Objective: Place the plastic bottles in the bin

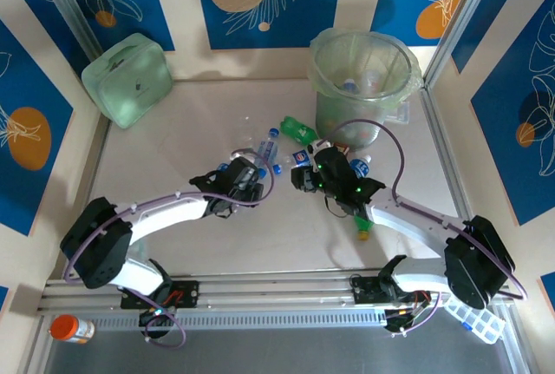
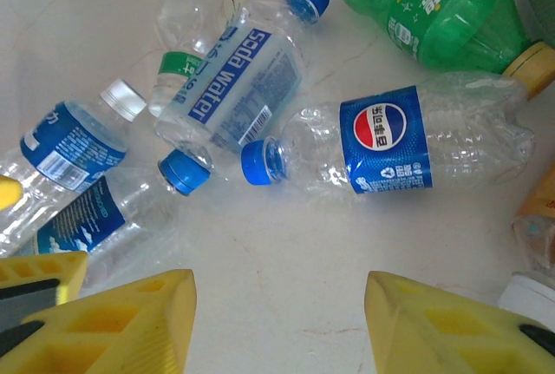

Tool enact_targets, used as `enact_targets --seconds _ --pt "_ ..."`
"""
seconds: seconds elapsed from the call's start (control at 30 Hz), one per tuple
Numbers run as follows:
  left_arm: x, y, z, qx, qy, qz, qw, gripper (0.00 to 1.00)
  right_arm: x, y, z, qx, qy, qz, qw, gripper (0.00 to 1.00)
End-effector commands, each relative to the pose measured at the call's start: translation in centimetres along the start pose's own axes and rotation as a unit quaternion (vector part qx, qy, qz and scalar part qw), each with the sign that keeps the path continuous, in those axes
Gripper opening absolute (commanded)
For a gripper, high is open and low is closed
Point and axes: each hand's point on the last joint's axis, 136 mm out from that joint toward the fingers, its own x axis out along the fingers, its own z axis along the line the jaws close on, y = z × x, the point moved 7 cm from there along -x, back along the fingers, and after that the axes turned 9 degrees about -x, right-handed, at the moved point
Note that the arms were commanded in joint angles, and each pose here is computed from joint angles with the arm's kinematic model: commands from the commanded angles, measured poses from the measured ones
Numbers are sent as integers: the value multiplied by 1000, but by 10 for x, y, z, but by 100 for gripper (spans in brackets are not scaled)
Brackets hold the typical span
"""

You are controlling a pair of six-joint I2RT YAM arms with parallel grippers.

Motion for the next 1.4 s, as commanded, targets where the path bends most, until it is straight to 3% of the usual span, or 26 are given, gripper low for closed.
enact_targets --seconds 0.0,0.4,0.83,1.13,1.37 --pt "6 1 2 15 -3 18 1000 83 -11 -14 -3 23 -11 -39 999 55" --pt "14 14 -3 23 33 46 998 73 -10 -13 -16 66 -29 -33 997 55" --pt "29 29 -9 27 46 94 994 79 -6 -13 -19 73 -40 -28 996 55" --pt "23 29 -8 26 50 83 995 57 -6 -13 -18 73 -41 -28 996 55" --pt "18 26 -11 22 73 63 995 48 -8 -12 -19 80 -42 -35 995 55"
